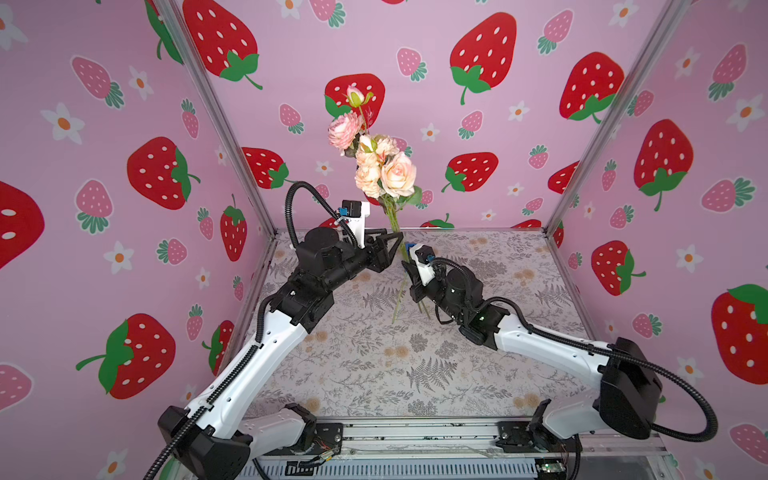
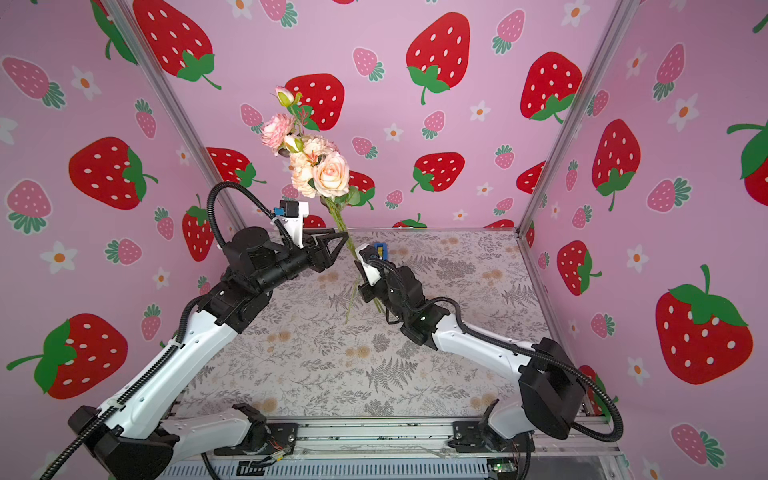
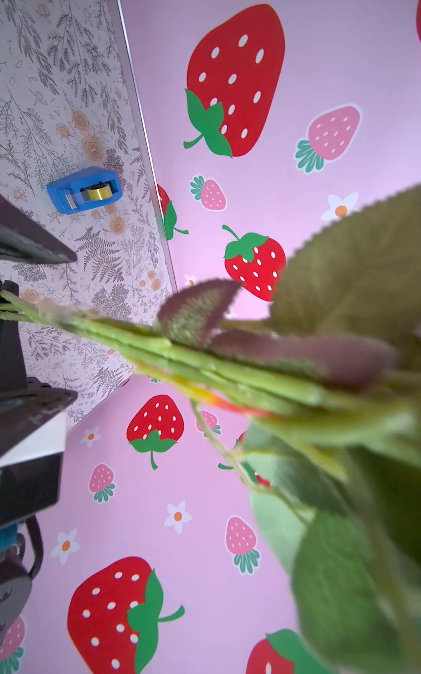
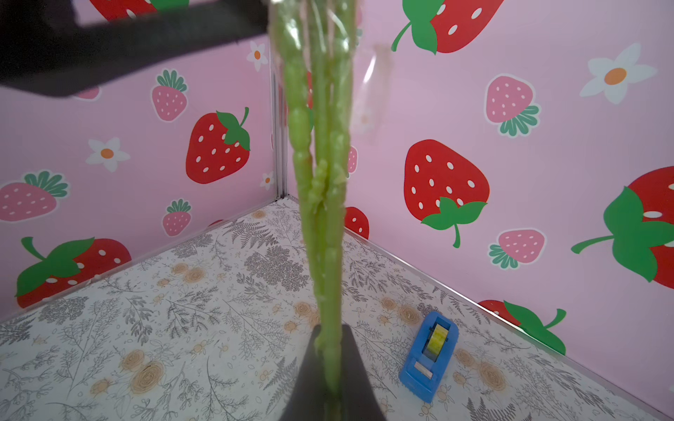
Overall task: Wrap bouquets with tape
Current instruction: Wrap the tape around the bouquet.
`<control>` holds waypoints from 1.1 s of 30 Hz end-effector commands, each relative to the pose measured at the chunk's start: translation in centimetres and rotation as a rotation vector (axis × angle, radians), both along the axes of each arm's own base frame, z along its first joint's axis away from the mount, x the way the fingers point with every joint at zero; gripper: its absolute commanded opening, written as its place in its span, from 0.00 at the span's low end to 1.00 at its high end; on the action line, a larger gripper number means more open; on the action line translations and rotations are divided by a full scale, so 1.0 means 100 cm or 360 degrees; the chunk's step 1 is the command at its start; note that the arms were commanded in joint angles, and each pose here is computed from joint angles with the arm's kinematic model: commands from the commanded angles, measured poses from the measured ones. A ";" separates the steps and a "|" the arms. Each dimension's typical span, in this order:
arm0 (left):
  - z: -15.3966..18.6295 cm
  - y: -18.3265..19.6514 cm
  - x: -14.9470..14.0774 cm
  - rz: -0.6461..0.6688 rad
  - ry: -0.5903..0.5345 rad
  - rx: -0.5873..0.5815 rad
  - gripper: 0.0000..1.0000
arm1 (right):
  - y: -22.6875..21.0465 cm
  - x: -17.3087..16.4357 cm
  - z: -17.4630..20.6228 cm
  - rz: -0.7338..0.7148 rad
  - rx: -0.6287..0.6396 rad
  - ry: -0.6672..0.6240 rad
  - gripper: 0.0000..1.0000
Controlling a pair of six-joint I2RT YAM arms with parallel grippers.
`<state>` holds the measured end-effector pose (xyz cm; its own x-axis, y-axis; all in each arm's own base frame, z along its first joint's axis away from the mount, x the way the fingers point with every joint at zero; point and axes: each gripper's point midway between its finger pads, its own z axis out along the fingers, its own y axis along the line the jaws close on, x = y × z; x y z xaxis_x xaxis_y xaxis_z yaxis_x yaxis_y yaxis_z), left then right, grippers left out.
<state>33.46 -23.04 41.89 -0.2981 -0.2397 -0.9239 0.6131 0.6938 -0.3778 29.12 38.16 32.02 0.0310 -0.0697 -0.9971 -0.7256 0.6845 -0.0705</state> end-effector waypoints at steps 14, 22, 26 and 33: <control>0.008 -0.021 0.016 0.0037 -0.0111 -0.0155 0.47 | 0.005 -0.011 0.035 0.0045 0.0259 0.0024 0.00; 0.001 -0.037 0.025 -0.0003 -0.0084 -0.0117 0.00 | 0.004 -0.017 0.040 0.0079 0.0301 0.0032 0.00; 0.008 -0.042 0.023 -0.0056 -0.0116 -0.0161 0.00 | 0.002 -0.020 0.038 0.0085 0.0284 0.0021 0.00; 0.019 -0.024 0.023 0.0131 -0.0126 -0.0392 0.00 | -0.014 -0.005 0.005 -0.0114 0.0224 0.0083 0.28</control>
<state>36.52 -26.56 39.53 -0.2857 -0.3332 -0.8985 0.5861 0.6810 -0.4390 28.30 37.52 32.74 -0.0184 0.0466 -0.9987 -0.7100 0.7027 0.0459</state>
